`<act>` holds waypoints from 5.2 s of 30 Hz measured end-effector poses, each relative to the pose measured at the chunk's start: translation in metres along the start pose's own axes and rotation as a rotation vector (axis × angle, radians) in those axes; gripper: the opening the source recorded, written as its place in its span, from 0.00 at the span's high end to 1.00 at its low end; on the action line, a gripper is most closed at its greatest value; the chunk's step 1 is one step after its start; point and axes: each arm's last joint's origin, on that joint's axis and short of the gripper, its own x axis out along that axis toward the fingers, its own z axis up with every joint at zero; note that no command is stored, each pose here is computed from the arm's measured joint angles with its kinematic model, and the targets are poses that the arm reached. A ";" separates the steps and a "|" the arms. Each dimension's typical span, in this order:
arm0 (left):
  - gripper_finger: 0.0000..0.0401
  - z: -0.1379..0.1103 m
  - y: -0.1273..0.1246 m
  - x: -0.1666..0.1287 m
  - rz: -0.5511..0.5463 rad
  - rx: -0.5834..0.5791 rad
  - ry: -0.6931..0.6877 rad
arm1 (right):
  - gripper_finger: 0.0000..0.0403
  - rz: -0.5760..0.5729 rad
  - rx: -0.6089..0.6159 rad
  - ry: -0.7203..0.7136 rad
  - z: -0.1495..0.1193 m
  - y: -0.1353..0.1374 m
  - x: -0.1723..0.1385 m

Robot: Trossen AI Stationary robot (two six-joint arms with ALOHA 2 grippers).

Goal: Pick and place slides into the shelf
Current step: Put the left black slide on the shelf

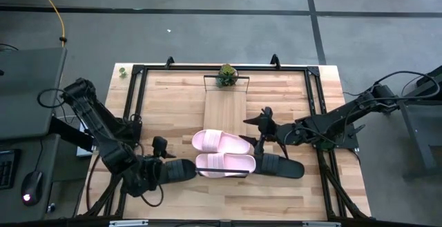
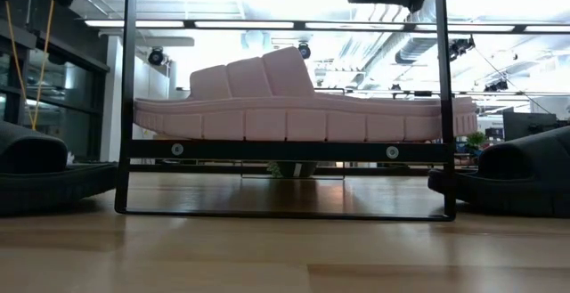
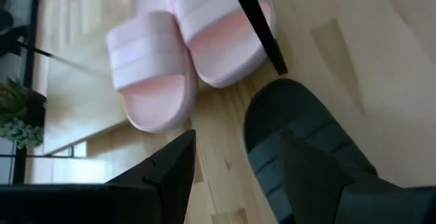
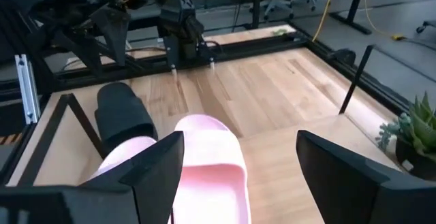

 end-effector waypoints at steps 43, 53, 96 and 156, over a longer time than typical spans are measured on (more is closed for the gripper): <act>0.64 -0.010 -0.040 0.014 -0.277 -0.714 0.401 | 0.32 -0.006 0.072 0.038 -0.004 -0.001 0.000; 0.52 -0.008 -0.041 0.014 -0.238 -1.004 0.418 | 0.32 0.018 0.128 0.049 -0.005 0.000 0.000; 0.34 -0.036 -0.069 0.067 -0.188 -1.425 0.147 | 0.32 0.111 0.183 0.012 0.000 0.009 -0.004; 0.99 -0.032 -0.076 0.051 -0.172 -1.314 0.059 | 0.32 0.214 0.201 0.055 -0.001 0.012 -0.005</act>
